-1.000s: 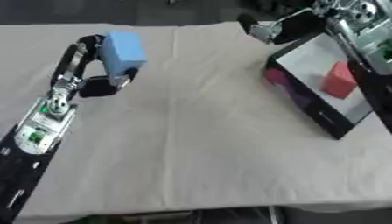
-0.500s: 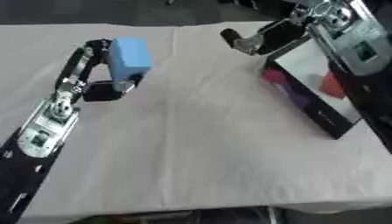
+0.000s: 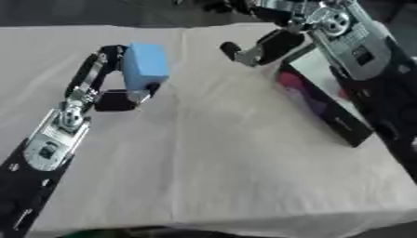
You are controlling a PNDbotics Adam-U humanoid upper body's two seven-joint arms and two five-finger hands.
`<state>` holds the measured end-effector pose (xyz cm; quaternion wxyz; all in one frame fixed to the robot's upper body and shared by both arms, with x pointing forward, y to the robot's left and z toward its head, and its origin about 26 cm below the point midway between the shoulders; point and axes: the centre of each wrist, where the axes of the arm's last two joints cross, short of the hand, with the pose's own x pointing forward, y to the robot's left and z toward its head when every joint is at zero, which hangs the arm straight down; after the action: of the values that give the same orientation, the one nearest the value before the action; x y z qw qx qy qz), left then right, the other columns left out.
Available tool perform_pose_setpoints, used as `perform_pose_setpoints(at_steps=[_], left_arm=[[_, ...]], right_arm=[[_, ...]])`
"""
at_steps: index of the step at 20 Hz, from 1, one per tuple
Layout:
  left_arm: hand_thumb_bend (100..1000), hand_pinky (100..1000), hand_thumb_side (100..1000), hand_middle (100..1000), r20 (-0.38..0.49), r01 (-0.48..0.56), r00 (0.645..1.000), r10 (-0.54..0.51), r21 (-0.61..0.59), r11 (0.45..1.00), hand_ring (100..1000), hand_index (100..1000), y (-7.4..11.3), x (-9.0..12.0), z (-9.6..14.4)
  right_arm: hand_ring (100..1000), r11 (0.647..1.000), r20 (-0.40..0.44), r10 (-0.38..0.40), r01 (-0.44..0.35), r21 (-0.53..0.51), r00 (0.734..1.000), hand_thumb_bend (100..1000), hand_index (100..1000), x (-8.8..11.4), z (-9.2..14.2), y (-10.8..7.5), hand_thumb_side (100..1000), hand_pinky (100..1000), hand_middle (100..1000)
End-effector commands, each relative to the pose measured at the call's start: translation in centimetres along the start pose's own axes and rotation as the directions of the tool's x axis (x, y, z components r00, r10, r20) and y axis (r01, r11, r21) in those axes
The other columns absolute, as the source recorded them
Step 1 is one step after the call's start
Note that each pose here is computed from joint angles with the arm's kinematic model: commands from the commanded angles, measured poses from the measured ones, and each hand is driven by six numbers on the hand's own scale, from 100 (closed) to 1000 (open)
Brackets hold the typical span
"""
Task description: Pick up the objects with one hand, pass them to the other hand, and then place them into the box on the other side of the table.
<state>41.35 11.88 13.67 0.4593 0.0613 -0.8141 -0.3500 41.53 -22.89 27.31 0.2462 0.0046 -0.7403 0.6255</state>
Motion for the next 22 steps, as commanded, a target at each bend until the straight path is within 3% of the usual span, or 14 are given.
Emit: perform_pose_setpoints(at_steps=[1, 11, 22], left_arm=[[100, 640, 100, 495, 0.053, 0.004, 0.999, -0.004, -0.002, 1.000, 510, 593, 0.0, 1.3, -0.8], [100, 632, 117, 495, 0.119, 0.001, 0.993, -0.005, 0.036, 0.999, 508, 594, -1.3, 2.4, -1.3], [100, 629, 125, 496, 0.164, -0.011, 0.987, 0.001, 0.060, 0.998, 507, 595, -2.5, 3.8, -1.8]], right_arm=[[1000, 0.999, -0.001, 0.035, -0.035, 0.019, 0.999, 100, 1000, 0.2, -0.4, -0.8, 100, 1000, 1000], [1000, 0.998, -0.011, 0.026, -0.026, 0.061, 1.000, 100, 1000, -0.4, -1.8, 0.1, 100, 1000, 1000], [1000, 0.995, -0.054, 0.091, -0.089, 0.034, 0.994, 152, 1000, -0.8, -3.0, 1.0, 100, 1000, 1000]])
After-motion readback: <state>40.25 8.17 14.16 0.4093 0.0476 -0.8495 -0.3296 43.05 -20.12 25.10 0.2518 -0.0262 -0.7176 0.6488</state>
